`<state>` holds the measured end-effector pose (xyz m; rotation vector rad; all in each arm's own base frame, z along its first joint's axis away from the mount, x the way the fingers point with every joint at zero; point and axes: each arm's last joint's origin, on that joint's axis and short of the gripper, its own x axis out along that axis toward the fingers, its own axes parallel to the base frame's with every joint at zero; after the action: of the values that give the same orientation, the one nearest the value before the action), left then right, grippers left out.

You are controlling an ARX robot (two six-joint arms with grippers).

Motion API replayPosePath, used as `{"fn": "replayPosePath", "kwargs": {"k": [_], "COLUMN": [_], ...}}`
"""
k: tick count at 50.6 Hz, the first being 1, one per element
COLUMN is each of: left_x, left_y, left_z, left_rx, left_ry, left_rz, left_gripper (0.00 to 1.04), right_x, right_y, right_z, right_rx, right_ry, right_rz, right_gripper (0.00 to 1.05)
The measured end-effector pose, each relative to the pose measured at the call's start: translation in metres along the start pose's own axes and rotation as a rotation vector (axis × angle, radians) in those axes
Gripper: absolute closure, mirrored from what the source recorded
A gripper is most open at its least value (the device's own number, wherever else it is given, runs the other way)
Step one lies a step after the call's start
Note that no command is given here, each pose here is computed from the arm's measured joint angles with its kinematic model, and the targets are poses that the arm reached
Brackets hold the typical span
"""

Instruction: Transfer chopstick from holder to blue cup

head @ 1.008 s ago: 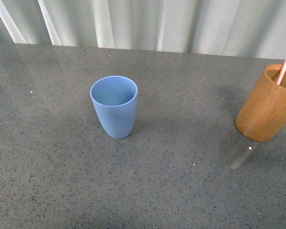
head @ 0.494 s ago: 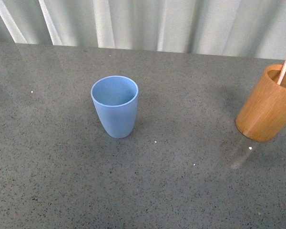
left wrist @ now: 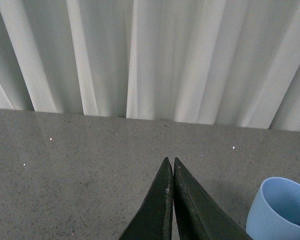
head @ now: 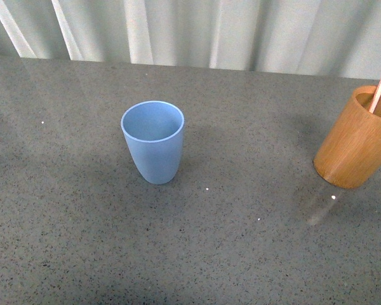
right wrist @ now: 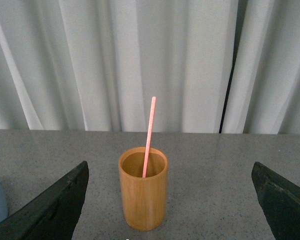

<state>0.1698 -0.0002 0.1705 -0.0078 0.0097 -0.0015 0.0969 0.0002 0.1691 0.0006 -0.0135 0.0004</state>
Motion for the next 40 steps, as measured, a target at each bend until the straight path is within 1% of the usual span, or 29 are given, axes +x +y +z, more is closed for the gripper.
{"fn": "replayPosePath", "kwargs": {"k": [3,10,40], "left_x": [-0.004,-0.014,-0.038], "left_y": [0.000,0.000,0.000], "left_z": [-0.003,-0.010,0.000], "left_rx": [0.000,0.000,0.000], "left_ry": [-0.014,0.012,-0.022], "left_rz": [0.001,0.000,0.001], "left_gripper": [1.01,1.01,1.01], "right_x": [0.000,0.000,0.000], "right_y": [0.000,0.000,0.000], "right_z": [0.000,0.000,0.000], "right_rx": [0.000,0.000,0.000], "right_ry": [0.000,0.000,0.000], "right_rz": [0.000,0.000,0.000], "right_gripper": [0.10,0.10,0.10]}}
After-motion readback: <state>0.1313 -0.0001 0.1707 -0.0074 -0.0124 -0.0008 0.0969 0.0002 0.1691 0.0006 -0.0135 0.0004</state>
